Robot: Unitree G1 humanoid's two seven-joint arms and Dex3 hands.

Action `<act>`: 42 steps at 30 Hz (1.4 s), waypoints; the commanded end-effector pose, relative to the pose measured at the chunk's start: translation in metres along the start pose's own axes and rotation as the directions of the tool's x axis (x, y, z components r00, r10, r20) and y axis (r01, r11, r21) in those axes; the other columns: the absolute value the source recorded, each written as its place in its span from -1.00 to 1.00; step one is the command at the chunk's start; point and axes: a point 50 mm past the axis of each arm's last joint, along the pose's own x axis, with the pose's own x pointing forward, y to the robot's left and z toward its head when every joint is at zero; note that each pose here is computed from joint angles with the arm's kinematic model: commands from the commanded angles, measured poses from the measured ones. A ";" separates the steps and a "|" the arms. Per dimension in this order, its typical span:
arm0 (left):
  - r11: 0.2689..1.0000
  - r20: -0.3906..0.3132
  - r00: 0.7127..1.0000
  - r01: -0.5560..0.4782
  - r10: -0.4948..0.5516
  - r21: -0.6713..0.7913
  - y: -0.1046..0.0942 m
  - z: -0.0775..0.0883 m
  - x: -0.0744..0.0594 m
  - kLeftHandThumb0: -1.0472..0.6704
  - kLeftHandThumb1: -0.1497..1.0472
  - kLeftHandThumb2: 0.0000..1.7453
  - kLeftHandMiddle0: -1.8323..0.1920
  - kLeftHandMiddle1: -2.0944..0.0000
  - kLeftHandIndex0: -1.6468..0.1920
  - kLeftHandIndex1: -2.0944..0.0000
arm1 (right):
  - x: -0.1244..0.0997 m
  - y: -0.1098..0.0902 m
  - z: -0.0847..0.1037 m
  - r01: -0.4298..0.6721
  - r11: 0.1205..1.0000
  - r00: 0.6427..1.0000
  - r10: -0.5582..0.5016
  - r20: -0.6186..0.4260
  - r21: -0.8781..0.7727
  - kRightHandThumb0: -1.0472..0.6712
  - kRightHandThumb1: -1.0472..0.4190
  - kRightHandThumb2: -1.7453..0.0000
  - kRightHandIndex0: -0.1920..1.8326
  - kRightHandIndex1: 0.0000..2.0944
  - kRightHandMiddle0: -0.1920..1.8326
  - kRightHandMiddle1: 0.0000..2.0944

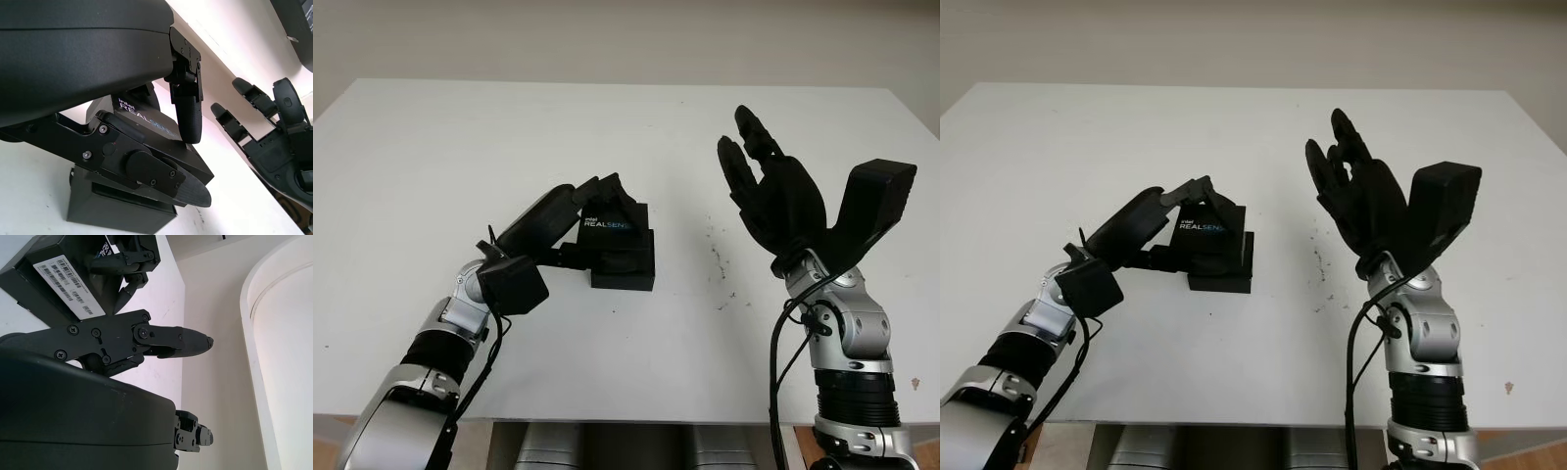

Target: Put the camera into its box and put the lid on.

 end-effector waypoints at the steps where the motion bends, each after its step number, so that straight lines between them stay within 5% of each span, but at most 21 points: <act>1: 1.000 0.005 1.000 0.013 -0.013 -0.013 -0.006 -0.001 0.000 0.06 0.95 -0.94 0.48 -0.55 0.50 -0.49 | -0.002 -0.002 0.007 -0.001 1.000 0.999 0.001 0.035 -0.008 -0.29 -1.00 0.52 -0.97 -0.95 -0.86 -0.95; 42: 0.994 -0.044 0.999 -0.020 0.025 0.108 -0.006 -0.010 -0.006 0.07 0.95 -0.94 0.56 -0.51 0.56 -0.41 | -0.004 0.000 0.006 -0.005 1.000 1.000 0.005 0.030 0.009 -0.29 -1.00 0.53 -0.98 -0.95 -0.86 -0.95</act>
